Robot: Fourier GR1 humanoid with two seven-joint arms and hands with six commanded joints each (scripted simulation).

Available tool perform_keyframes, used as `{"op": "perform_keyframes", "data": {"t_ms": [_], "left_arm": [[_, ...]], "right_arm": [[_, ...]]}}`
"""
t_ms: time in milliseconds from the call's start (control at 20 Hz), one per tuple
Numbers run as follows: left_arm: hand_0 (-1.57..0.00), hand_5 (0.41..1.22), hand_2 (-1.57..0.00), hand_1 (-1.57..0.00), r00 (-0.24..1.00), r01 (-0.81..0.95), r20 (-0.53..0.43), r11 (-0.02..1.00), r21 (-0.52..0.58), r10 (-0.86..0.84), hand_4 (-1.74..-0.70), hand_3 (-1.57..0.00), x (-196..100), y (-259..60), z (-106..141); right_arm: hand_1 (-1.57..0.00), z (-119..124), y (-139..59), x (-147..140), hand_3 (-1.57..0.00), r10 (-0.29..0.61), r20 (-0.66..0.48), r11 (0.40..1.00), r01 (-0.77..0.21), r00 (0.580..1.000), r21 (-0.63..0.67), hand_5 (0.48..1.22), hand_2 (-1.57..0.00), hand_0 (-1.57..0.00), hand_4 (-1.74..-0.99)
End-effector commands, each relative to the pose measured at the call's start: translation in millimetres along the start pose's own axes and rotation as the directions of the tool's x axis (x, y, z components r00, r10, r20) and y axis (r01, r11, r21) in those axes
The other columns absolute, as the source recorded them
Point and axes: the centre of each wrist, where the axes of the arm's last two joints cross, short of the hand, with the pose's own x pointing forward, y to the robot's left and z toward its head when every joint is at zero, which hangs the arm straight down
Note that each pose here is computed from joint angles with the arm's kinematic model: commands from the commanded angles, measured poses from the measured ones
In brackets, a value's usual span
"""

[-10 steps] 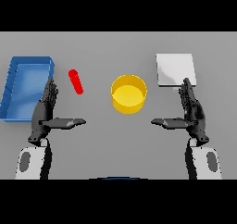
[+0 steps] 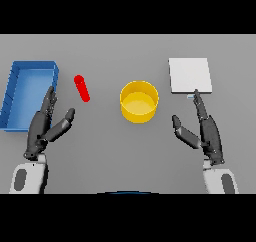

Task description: Pick up the red beaker and tilt it to pour out 1 green nut into yellow bowl. Pick up the yellow bowl and place it on the metallic measuring scale.

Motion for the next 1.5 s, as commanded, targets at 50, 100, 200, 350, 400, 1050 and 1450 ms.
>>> {"op": "perform_keyframes", "data": {"t_ms": [50, 100, 200, 350, 400, 1050, 1450], "left_arm": [[0.0, 0.616, 0.0, 0.0, 0.999, 0.018, -0.027, 1.0, -0.002, -0.018, -1.1, 0.0, -0.3, -1.5, 2.1], [0.0, 0.616, 0.0, 0.0, 0.999, 0.024, -0.032, 1.0, -0.008, -0.025, -1.1, 0.0, 1.1, -2.9, 1.2], [0.0, 0.612, 0.0, 0.0, 0.998, 0.04, -0.057, 0.999, -0.017, -0.041, -1.09, 0.0, -2.1, -5.0, -2.1], [0.0, 0.623, 0.0, 0.0, 0.998, 0.06, -0.032, 0.998, -0.032, -0.061, -1.11, 0.0, -4.6, -14.8, -16.9], [0.0, 0.627, 0.0, 0.0, 0.997, 0.061, -0.041, 0.997, -0.038, -0.062, -1.12, 0.0, -7.4, -15.6, -23.7], [0.0, 0.631, 0.0, 0.0, 0.997, 0.066, -0.037, 0.998, -0.023, -0.066, -1.19, 0.0, -34.9, -28.4, -97.4], [0.0, 0.676, 0.0, 0.0, 0.992, 0.129, -0.003, 0.991, -0.033, -0.129, -1.26, 0.0, -36.2, -46.2, -126.4]], "right_arm": [[0.0, 2.9, -0.1, 3.8, 0.0, 0.022, 0.014, 1.0, -0.022, 1.0, 0.001, 0.663, 0.0, 0.0, -1.118], [0.0, 5.1, -0.3, 2.2, 0.0, 0.029, -0.003, 1.0, -0.029, 1.0, 0.004, 0.659, 0.0, 0.0, -1.112], [0.0, 5.0, -0.4, 3.5, 0.0, 0.002, 0.003, 1.0, -0.002, 1.0, 0.003, 0.658, 0.0, 0.0, -1.121], [0.0, 5.3, 1.1, 7.2, 0.0, 0.016, -0.004, 1.0, -0.016, 1.0, -0.003, 0.65, 0.0, 0.0, -1.13], [0.0, 3.1, 0.5, 6.8, 0.0, 0.003, -0.006, 1.0, -0.003, 1.0, -0.006, 0.65, 0.0, 0.0, -1.143], [0.0, 1.5, 0.8, 5.5, 0.0, -0.042, 0.0, 0.999, 0.042, 0.999, 0.001, 0.672, 0.0, 0.0, -1.247], [0.0, 4.2, -8.4, 5.7, 0.0, -0.046, 0.018, 0.999, 0.046, 0.999, -0.001, 0.692, 0.0, 0.0, -1.266]]}}
